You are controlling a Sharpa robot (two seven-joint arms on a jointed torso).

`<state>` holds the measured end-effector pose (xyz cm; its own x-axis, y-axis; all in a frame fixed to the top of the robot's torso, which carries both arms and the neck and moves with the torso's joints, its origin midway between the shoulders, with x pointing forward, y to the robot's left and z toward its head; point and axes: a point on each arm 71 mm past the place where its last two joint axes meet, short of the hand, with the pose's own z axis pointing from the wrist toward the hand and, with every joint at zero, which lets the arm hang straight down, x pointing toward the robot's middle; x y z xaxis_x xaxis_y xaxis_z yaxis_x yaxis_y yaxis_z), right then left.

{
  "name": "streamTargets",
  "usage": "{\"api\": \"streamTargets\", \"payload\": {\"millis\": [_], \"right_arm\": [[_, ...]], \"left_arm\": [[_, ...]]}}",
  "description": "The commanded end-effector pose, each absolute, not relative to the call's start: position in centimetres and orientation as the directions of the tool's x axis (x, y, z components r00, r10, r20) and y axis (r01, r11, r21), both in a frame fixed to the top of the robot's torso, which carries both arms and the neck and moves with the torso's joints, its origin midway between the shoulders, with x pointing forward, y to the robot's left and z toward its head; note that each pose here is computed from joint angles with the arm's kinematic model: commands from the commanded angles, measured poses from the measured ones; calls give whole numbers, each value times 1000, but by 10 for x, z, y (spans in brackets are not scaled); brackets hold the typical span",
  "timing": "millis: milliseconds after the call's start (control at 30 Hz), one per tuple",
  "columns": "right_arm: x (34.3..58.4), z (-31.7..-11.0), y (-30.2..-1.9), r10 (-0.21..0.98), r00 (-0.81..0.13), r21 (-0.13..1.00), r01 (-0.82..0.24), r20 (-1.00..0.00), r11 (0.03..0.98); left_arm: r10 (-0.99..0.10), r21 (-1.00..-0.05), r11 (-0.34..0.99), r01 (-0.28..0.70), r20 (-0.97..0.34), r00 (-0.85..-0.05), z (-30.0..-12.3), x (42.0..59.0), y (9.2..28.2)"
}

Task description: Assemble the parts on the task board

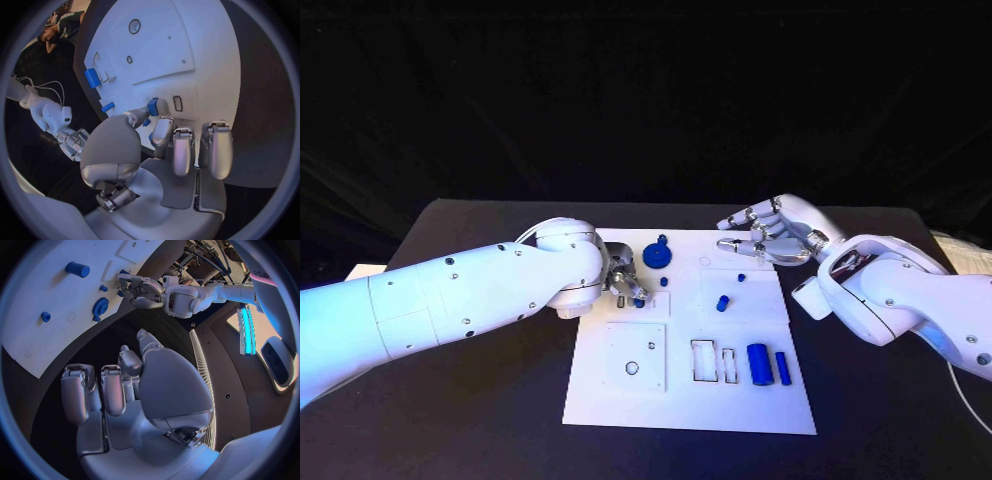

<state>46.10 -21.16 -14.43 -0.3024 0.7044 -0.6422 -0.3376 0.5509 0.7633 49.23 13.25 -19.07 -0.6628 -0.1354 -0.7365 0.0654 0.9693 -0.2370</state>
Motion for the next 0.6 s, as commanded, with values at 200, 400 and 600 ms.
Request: {"api": "streamTargets", "payload": {"millis": [200,400,600], "right_arm": [[460,-144,-210,699,-313,763,-346,-643,546],[460,-144,-210,700,-312,763,-346,-642,546],[460,-144,-211,705,-309,766,-344,-639,544]], "left_arm": [[-102,-183,982,40,-703,-704,-201,488,134],[-101,-180,983,39,-703,-704,-201,489,135],[-99,-177,984,38,-704,-703,-201,489,136]]}}
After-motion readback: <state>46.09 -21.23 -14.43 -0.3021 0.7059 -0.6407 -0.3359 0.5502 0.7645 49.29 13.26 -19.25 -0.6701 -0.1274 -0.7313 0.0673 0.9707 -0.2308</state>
